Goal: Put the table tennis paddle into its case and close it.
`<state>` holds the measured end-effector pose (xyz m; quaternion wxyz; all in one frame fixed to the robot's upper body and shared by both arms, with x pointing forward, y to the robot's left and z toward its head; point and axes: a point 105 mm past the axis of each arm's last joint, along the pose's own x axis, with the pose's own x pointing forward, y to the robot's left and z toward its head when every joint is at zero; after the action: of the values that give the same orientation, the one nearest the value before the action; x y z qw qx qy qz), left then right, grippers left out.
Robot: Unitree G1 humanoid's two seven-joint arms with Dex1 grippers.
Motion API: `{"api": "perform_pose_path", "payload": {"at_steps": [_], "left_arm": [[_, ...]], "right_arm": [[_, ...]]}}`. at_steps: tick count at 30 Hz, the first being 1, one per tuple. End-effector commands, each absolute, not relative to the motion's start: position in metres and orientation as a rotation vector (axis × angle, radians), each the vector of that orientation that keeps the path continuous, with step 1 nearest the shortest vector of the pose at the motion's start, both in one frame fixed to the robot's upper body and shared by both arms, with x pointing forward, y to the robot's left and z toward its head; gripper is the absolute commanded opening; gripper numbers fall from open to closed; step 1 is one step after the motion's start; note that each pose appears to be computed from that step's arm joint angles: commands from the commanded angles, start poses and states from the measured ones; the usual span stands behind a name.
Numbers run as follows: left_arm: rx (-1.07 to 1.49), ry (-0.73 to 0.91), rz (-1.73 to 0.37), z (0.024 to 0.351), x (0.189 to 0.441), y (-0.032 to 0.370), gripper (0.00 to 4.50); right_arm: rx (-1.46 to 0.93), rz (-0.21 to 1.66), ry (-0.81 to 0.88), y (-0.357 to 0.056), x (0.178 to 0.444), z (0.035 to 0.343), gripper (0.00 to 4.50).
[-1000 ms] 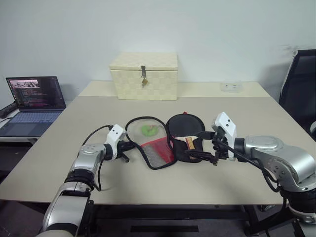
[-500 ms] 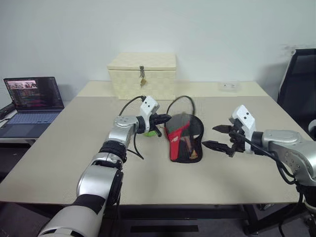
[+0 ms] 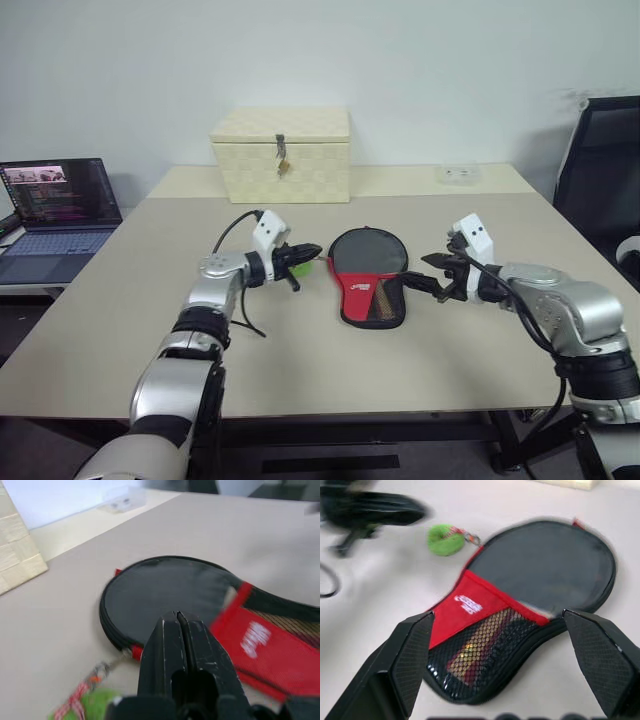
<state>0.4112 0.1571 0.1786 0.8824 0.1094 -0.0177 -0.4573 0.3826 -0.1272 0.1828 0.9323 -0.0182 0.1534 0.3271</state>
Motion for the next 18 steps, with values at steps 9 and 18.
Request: {"api": "perform_pose_path", "payload": {"at_steps": [9, 18], "left_arm": [[0.206, -0.101, -0.881, 0.214, 0.359, 0.195, 0.07], [0.214, -0.113, -0.865, 0.221, 0.355, 0.192, 0.07]], "right_arm": [[0.012, 0.481, 0.372, -0.139, 0.432, 0.159, 4.50], [-0.041, 0.466, 0.451, -0.139, 0.439, 0.133, 4.50]]}}
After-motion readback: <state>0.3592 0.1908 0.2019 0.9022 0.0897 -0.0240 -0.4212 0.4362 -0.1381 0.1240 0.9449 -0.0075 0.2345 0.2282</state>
